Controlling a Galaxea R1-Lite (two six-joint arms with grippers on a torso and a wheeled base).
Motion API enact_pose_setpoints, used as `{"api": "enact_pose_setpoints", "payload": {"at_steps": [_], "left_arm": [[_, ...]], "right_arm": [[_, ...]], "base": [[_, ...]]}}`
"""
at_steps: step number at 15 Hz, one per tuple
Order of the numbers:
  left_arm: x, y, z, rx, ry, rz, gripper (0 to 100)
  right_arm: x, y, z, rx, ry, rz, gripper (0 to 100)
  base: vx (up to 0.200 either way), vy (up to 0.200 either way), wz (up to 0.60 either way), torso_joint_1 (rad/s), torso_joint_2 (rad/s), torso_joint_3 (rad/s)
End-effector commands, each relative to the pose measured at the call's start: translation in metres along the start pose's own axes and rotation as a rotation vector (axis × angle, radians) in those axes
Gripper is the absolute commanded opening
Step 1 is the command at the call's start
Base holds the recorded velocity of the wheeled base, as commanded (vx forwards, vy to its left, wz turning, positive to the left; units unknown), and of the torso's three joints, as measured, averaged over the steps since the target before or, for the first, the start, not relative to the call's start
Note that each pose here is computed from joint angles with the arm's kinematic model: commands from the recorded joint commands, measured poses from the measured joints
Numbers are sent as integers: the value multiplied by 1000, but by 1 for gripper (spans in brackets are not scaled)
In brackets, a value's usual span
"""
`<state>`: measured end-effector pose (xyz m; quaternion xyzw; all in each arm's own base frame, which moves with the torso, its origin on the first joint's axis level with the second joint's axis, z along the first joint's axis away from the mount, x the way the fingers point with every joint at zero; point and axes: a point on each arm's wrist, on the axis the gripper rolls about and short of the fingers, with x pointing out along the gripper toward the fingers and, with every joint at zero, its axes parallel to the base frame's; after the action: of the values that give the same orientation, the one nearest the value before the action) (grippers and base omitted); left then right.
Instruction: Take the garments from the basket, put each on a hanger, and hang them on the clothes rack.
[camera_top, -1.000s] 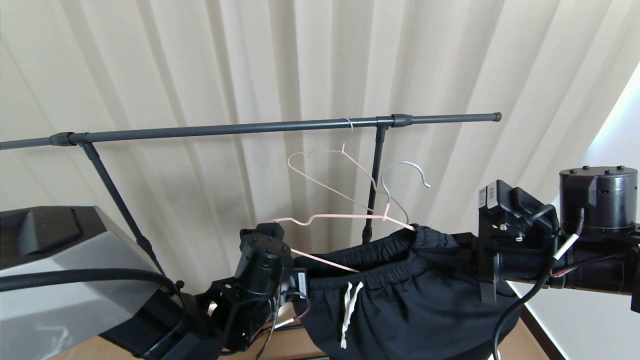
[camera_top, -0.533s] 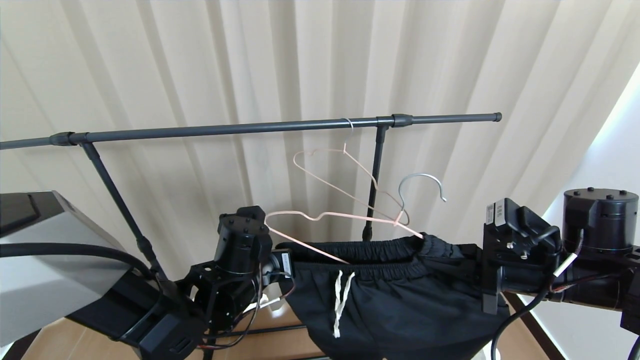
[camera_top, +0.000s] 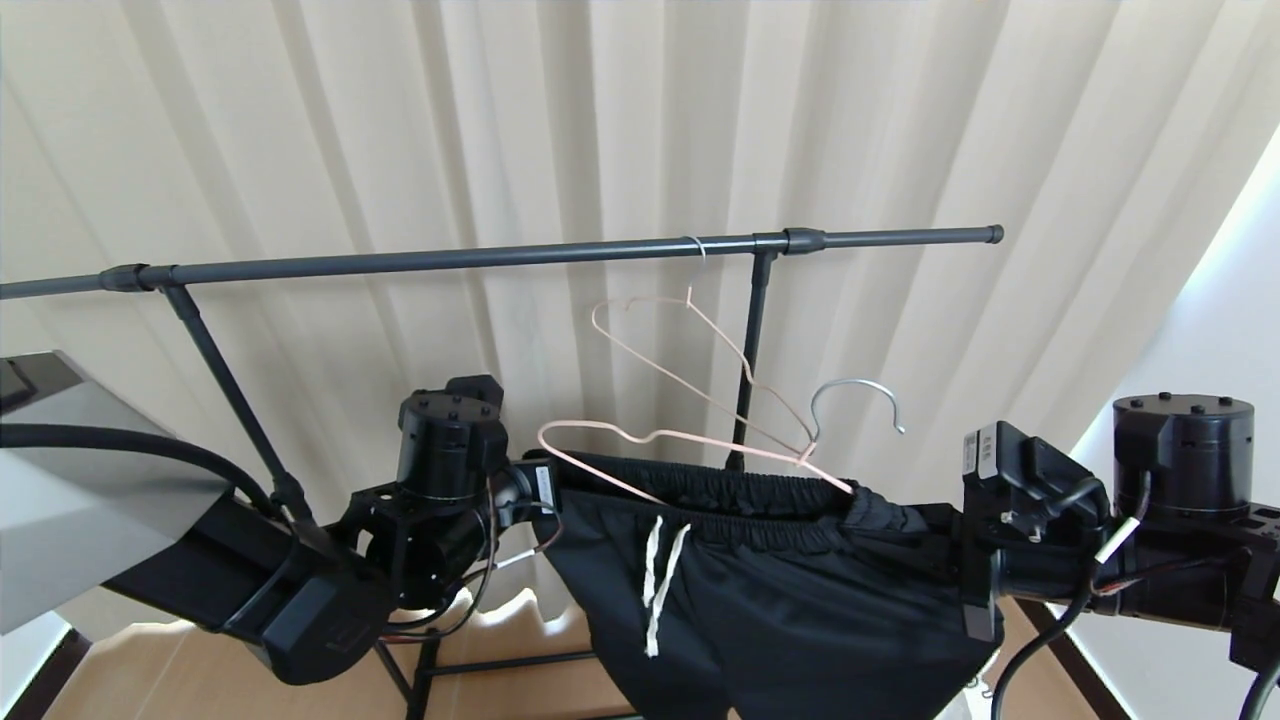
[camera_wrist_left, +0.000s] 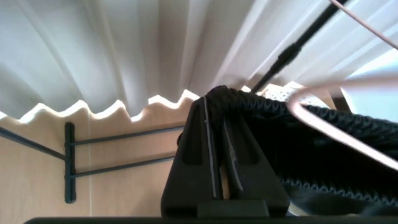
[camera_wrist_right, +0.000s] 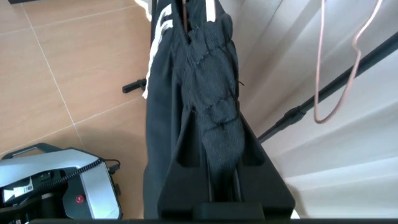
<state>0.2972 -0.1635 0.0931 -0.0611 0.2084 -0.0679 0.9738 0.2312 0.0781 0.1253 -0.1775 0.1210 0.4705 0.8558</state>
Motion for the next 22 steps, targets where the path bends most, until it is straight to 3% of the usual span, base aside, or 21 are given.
{"api": "enact_pose_setpoints", "payload": {"at_steps": [1, 9, 15, 22], "left_arm": [[2, 3, 5, 0, -16, 9, 0], [4, 7, 24, 23, -56, 25, 0], [-4, 2, 49, 57, 30, 51, 0], [-30, -17, 75, 103, 119, 35, 0]], "right_arm": [[2, 0, -4, 8, 14, 7, 0], [12, 0, -17, 18, 93, -16, 0], [35, 3, -24, 14, 208, -89, 0], [44, -2, -26, 15, 244, -133, 0]], "base": [[0, 0, 0, 0, 0, 0], [0, 0, 0, 0, 0, 0], [0, 0, 0, 0, 0, 0], [0, 0, 0, 0, 0, 0]]}}
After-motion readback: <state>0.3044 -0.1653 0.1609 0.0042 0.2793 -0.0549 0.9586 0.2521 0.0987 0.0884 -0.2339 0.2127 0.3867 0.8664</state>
